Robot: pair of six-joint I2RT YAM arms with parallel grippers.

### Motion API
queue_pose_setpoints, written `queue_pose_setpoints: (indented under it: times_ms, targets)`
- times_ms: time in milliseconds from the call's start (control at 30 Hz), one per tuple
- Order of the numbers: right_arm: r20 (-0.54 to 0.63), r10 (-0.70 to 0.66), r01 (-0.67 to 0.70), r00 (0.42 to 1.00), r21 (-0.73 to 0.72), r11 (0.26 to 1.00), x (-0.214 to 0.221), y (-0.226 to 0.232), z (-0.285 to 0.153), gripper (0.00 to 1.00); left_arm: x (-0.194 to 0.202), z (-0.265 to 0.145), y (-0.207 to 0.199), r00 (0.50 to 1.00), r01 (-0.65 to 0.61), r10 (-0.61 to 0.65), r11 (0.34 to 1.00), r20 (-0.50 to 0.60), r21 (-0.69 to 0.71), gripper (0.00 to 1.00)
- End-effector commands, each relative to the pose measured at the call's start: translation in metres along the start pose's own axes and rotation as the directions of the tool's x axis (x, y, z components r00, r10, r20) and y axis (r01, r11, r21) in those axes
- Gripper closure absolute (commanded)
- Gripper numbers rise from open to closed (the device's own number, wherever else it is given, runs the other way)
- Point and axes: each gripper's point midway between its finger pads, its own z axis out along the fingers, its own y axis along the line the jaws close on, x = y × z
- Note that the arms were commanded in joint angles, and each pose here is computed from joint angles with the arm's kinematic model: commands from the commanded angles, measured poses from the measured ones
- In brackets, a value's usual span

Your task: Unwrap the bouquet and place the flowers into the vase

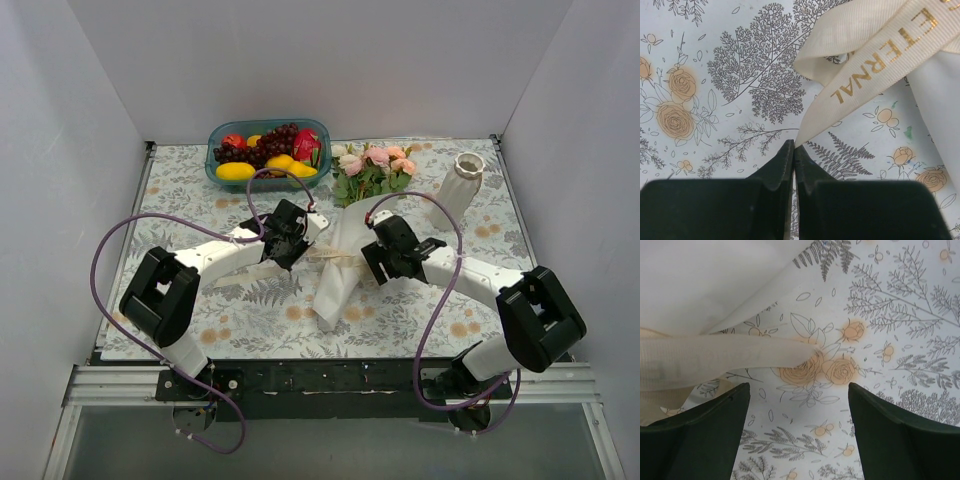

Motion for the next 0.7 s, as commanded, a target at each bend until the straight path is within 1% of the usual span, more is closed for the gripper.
queue_pose_setpoints:
  times_ms: [0, 33, 100, 133, 200, 433, 533, 633, 667]
  targets:
    - [0.143, -0.06, 0.06, 0.988, 0.005, 0.998, -0.024, 0.0, 0.006, 0.13, -0.023, -0.019, 0.01, 0.998, 0.009, -0.007, 0.999, 0.066, -0.031, 1.0]
    - [0.157, -0.059, 0.059, 0.986, 0.004, 0.998, -0.027, 0.001, 0.008, 0.13, -0.024, -0.019, 0.009, 0.998, 0.01, -0.008, 1.0, 0.07, -0.028, 1.0]
    - [0.143, -0.062, 0.064, 0.988, -0.006, 0.998, -0.021, 0.004, 0.015, 0.13, -0.026, -0.019, 0.009, 0.997, 0.015, -0.013, 1.0, 0.073, -0.027, 1.0]
    - [0.154, -0.056, 0.058, 0.987, -0.013, 0.998, -0.023, 0.006, 0.017, 0.13, -0.028, -0.019, 0.01, 0.997, 0.013, -0.011, 1.0, 0.075, -0.026, 1.0]
    - [0.149, -0.045, 0.053, 0.988, -0.051, 0.997, -0.019, 0.015, 0.023, 0.13, -0.029, -0.019, 0.009, 0.997, 0.015, -0.013, 1.0, 0.074, -0.024, 1.0]
    - [0.228, -0.024, 0.055, 0.973, -0.131, 0.99, -0.034, 0.031, 0.028, 0.14, -0.025, -0.02, 0.011, 0.998, -0.01, 0.012, 1.0, 0.06, -0.029, 1.0]
    - [0.2, -0.048, 0.079, 0.979, -0.15, 0.986, -0.03, 0.037, 0.035, 0.14, -0.023, -0.019, 0.011, 0.999, -0.016, 0.018, 0.999, 0.052, -0.029, 1.0]
    - [0.192, -0.046, 0.083, 0.98, -0.188, 0.979, -0.029, 0.045, 0.038, 0.17, -0.025, -0.02, 0.011, 0.998, -0.019, 0.021, 0.999, 0.056, -0.03, 1.0]
    - [0.187, -0.043, 0.081, 0.981, -0.202, 0.976, -0.029, 0.048, 0.04, 0.19, -0.026, -0.02, 0.012, 0.998, -0.022, 0.024, 0.999, 0.059, -0.031, 1.0]
